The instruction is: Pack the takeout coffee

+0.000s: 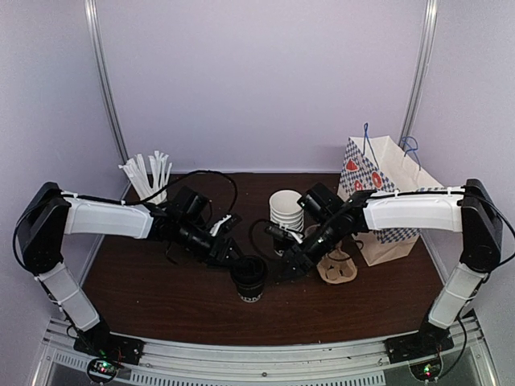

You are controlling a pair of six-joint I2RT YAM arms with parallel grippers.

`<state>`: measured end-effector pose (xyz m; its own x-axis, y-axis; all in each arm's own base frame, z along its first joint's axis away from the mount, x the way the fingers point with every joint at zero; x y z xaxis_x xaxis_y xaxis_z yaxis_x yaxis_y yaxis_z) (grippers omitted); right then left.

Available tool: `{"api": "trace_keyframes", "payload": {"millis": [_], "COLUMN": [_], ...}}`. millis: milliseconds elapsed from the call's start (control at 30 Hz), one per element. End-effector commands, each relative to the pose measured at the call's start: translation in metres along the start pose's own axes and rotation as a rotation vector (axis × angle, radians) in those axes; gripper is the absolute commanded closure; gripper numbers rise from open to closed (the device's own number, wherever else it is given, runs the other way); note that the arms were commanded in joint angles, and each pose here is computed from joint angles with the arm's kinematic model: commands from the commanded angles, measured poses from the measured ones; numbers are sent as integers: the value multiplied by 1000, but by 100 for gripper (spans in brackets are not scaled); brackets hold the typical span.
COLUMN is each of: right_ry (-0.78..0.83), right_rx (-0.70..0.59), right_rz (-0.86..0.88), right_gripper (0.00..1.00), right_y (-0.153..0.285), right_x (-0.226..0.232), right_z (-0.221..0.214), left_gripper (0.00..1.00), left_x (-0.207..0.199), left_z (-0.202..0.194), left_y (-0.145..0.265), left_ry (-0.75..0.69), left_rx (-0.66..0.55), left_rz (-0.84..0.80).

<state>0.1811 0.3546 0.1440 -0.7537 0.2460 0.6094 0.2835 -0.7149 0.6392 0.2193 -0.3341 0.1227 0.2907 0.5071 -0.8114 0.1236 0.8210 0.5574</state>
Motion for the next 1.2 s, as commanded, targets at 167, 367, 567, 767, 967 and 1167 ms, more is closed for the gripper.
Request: {"api": "trace_keyframes", "payload": {"millis": [167,367,567,767,967,1167], "right_ry": [-115,-144,-163,-201,-281,-360], "right_rx": [-96,-163,-162,-144,-51,81], "right_rz": [-3,91,119,86,-47,-193], "right_gripper": [57,56,55,57,69,82], "right_y": [5,-5,-16,-22,-38,-53], "right_x": [-27,-25,-21,-30,-56,-83], "right_z": [4,22,21,14,-24,-59], "left_gripper": [42,42,43,43,43,43], "left_x": [-6,-7,-5,-1,8,20], "left_z": [-15,-10,-9,-9,-13,-18], "left_y": [0,-2,-10,-13,-15,-17], "left_ry": [-70,-69,-64,-54,-30,-9], "left_rx": [58,61,96,100,115,115], "left_rz": [-54,-56,-77,-67,-40,1]}}
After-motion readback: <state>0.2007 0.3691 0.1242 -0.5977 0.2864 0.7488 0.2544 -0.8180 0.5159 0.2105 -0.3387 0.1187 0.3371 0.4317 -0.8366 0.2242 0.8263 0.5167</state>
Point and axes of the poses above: each gripper's point midway between its finger pads, its own y axis back along the fingers, its own x axis along the line the jaws close on, z = x × y, the point moved 2 cm from there along y, back along the fingers, and after that the axes turned 8 degrees about y, right-handed, at the moved point
